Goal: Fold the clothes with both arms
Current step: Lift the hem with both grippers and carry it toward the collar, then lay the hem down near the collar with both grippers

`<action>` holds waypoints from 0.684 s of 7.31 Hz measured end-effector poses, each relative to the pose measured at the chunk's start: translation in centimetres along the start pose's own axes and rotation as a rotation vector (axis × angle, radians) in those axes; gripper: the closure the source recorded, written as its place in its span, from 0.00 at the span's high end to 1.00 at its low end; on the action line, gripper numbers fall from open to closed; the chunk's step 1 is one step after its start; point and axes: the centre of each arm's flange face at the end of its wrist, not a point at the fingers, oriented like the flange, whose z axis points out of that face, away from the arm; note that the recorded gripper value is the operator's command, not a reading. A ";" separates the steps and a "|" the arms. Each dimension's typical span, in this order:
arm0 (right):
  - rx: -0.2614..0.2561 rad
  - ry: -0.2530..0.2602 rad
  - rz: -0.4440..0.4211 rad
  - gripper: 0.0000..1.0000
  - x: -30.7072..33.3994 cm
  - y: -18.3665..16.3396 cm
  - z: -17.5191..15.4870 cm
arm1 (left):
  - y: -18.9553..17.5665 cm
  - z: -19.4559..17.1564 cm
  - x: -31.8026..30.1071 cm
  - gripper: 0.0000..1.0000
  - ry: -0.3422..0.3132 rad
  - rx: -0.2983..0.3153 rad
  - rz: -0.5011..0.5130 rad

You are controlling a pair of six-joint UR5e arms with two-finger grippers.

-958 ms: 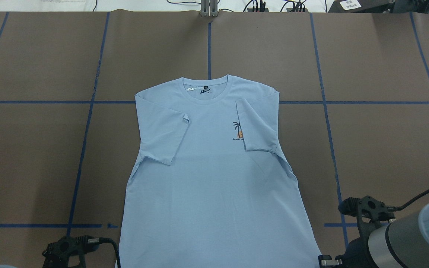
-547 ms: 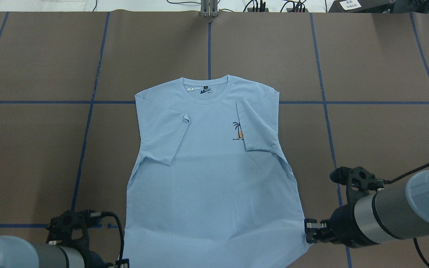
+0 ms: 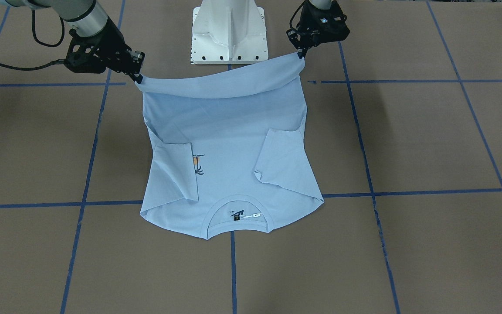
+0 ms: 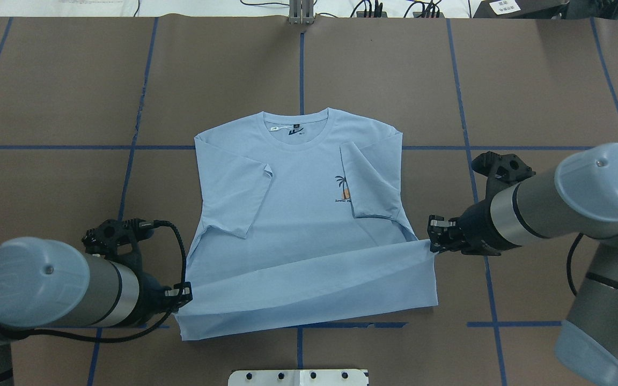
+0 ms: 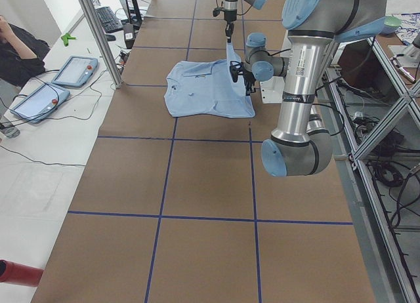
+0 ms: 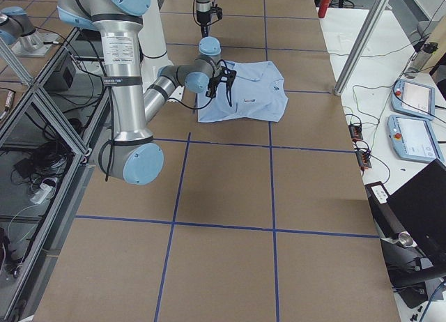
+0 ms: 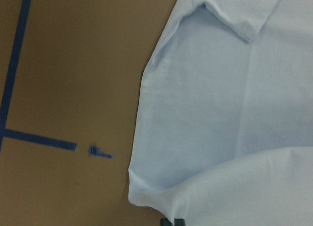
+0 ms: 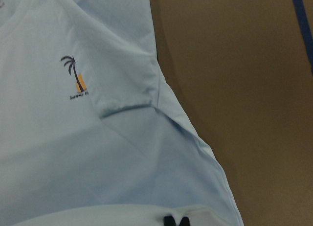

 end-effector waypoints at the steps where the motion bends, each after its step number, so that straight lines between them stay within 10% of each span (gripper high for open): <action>1: 0.026 -0.006 0.012 0.00 -1.6 -2.4 0.7 | -1.7 0.4 0.7 0.00 -0.001 0.019 -0.013; 5: 0.096 -0.002 0.041 0.00 -3.7 -10.1 0.6 | -11.8 -0.1 2.1 0.00 -0.013 0.125 -0.053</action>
